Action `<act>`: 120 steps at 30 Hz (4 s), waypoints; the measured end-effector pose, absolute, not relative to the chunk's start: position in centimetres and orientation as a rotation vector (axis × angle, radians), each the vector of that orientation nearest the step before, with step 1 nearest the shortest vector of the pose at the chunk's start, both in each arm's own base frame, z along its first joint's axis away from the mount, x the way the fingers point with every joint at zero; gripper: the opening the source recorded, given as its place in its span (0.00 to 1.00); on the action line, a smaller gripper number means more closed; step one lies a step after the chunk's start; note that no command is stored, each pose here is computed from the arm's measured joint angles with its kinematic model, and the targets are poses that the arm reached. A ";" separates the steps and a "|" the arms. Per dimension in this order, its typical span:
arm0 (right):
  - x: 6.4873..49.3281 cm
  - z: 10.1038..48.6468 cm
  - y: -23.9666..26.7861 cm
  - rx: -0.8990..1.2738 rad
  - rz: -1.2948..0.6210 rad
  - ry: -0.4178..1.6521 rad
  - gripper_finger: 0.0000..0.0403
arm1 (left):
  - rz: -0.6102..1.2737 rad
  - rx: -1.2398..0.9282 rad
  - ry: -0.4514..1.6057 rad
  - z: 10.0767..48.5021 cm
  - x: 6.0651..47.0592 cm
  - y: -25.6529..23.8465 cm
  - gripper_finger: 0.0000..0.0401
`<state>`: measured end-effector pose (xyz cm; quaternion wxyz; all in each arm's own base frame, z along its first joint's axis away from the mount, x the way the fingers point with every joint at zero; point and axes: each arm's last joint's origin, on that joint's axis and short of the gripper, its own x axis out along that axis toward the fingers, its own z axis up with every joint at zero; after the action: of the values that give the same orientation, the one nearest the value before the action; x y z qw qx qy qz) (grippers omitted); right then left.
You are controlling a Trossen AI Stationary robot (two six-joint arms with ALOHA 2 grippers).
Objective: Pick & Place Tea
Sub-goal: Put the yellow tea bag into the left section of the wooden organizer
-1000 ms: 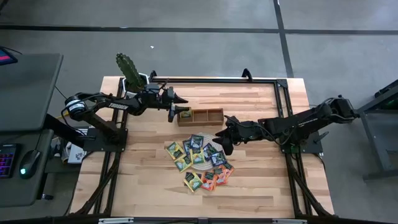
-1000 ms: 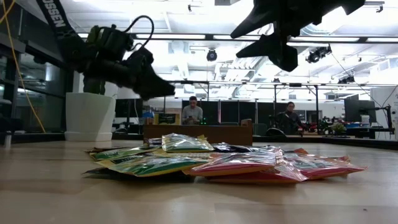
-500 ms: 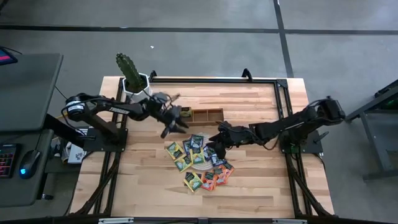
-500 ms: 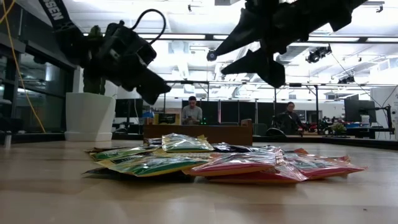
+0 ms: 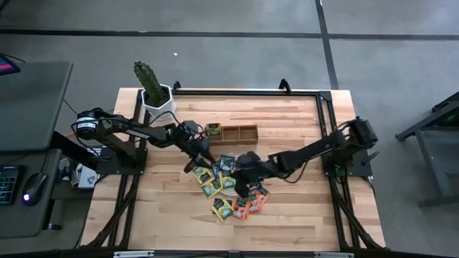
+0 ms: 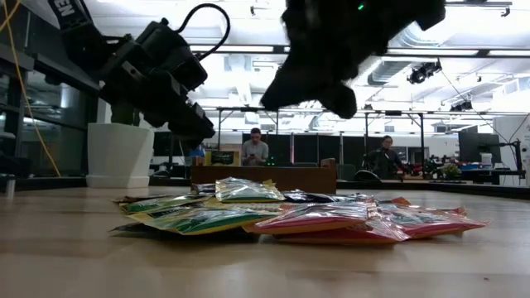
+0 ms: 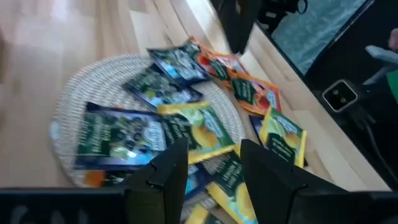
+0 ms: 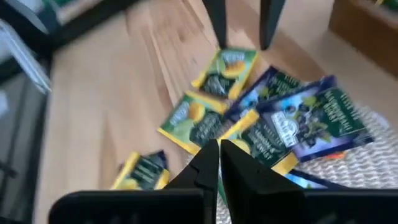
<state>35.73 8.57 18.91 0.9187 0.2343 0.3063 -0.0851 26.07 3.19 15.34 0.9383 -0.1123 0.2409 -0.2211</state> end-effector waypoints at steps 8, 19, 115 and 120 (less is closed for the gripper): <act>37.7 15.9 9.1 0.470 -0.210 0.727 0.00 | -0.425 -0.235 0.549 15.1 26.3 0.4 0.36; 37.6 15.1 9.4 0.448 -0.200 0.769 0.00 | -0.358 -0.205 0.571 15.0 26.4 -2.5 0.36; 38.6 11.3 9.2 0.493 -0.164 0.828 0.00 | -0.065 -0.800 0.761 11.8 30.6 -3.0 0.36; 38.6 11.3 9.2 0.490 -0.163 0.828 0.00 | -0.061 -0.797 0.761 11.7 30.6 -3.0 0.27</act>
<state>38.57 9.23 11.31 0.8832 0.2356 0.3979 -0.0783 30.60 -2.99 11.72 0.8515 -0.3787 0.3615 -0.0290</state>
